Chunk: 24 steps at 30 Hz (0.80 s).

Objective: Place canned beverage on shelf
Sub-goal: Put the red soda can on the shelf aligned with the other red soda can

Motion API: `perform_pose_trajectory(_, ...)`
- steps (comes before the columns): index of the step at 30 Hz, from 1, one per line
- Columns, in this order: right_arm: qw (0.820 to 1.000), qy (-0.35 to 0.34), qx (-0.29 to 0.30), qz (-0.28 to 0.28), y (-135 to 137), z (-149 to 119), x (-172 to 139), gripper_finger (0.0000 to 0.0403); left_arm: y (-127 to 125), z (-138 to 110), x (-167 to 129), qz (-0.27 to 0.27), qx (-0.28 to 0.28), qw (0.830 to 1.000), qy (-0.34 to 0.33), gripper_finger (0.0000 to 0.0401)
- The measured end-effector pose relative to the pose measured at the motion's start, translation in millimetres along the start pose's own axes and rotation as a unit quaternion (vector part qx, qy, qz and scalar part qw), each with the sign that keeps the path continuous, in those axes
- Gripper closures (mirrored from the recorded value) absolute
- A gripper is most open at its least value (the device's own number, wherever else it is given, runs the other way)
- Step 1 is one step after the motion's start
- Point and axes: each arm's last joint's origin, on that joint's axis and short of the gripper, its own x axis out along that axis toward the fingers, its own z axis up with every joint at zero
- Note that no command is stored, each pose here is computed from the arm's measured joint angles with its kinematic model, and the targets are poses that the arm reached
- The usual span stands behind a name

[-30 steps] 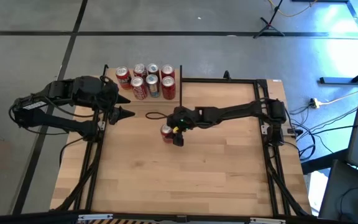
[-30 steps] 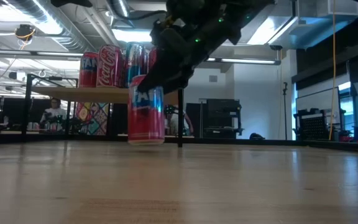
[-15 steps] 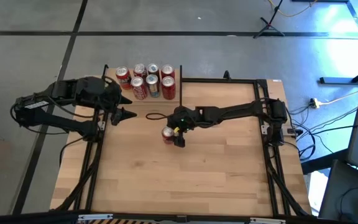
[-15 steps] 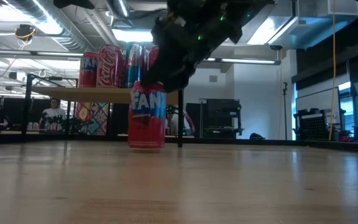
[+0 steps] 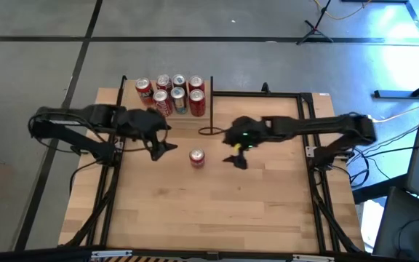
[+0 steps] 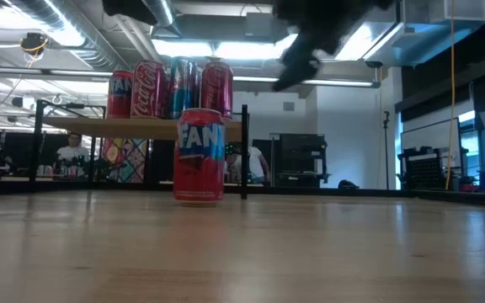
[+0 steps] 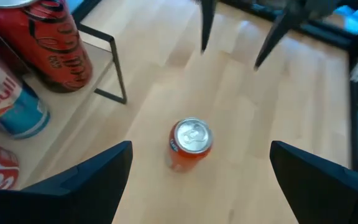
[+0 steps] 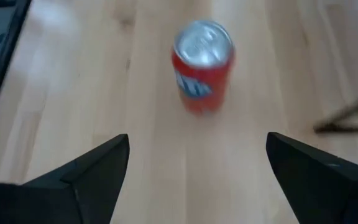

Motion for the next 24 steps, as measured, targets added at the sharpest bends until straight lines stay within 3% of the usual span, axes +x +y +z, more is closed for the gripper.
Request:
perform_pose_trajectory(5,0.998,-0.033,0.047,-0.013,4,-46,-33,0.0036,-16,0,29,0.035,0.018,0.999,-0.004,0.0032)
perform_pose_trajectory(11,0.995,-0.060,0.078,0.003,14,-91,-60,0.0036,-27,-16,85,0.002,0.012,1.000,0.002,0.0032)
perform_pose_trajectory(18,0.993,-0.086,0.076,0.019,22,-106,-78,0.0036,-17,-46,130,0.010,-0.022,1.000,-0.003,0.0032)
perform_pose_trajectory(24,0.994,-0.074,0.078,0.032,23,-110,-80,0.0036,-13,-58,140,0.022,-0.049,0.999,0.005,0.0032)
